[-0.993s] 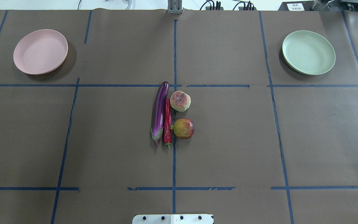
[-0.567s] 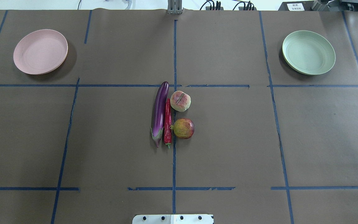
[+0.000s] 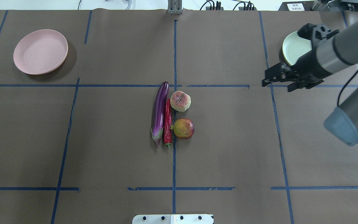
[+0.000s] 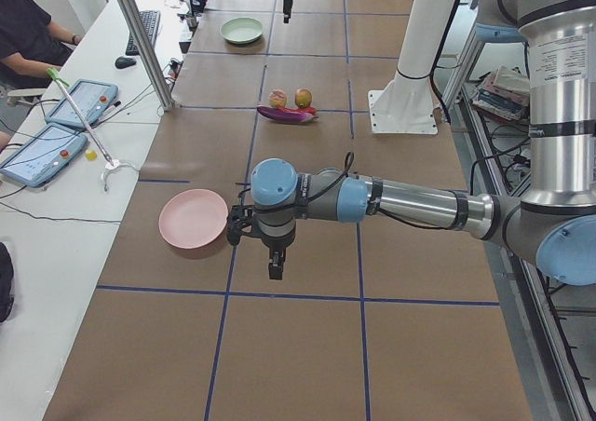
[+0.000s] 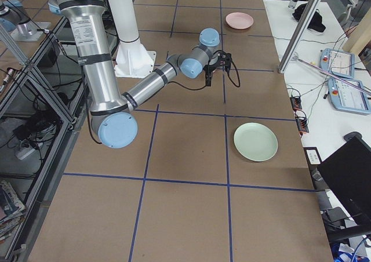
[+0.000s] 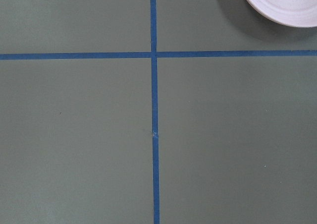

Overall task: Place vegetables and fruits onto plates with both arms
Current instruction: 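Move the right gripper over the mango and grasp it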

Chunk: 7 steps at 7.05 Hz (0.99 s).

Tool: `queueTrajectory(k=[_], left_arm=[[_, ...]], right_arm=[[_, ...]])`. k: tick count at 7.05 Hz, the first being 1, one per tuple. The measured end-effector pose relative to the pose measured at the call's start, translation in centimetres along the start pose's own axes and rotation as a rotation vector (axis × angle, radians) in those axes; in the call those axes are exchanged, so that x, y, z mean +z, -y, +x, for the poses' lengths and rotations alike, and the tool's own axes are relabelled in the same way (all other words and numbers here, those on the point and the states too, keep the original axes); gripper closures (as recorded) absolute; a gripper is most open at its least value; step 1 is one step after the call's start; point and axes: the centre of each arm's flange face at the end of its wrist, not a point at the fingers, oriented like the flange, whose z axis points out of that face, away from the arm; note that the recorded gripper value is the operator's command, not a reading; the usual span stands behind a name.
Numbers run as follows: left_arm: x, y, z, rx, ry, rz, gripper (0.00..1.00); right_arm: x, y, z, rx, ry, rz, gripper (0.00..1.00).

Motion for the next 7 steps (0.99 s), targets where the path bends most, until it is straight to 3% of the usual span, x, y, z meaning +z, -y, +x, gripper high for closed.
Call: queueTrajectory(k=[3,4,7], left_arm=[[-0.2,0.1,0.7,0.004,-0.049,0.003,0.00],[-0.3,0.1,0.9,0.005,-0.066,0.003,0.00],[-0.4,0.1,1.1,0.007,-0.077,0.005,0.00]], right_arm=[[8.2,-7.2,-13.5,-0.038,-0.048,0.173,0.01],[10.9,-8.3,-16.1,-0.050,-0.071,0.197,0.01],[16.1,-8.7,-20.0,-0.032,-0.116,0.186,0.01]])
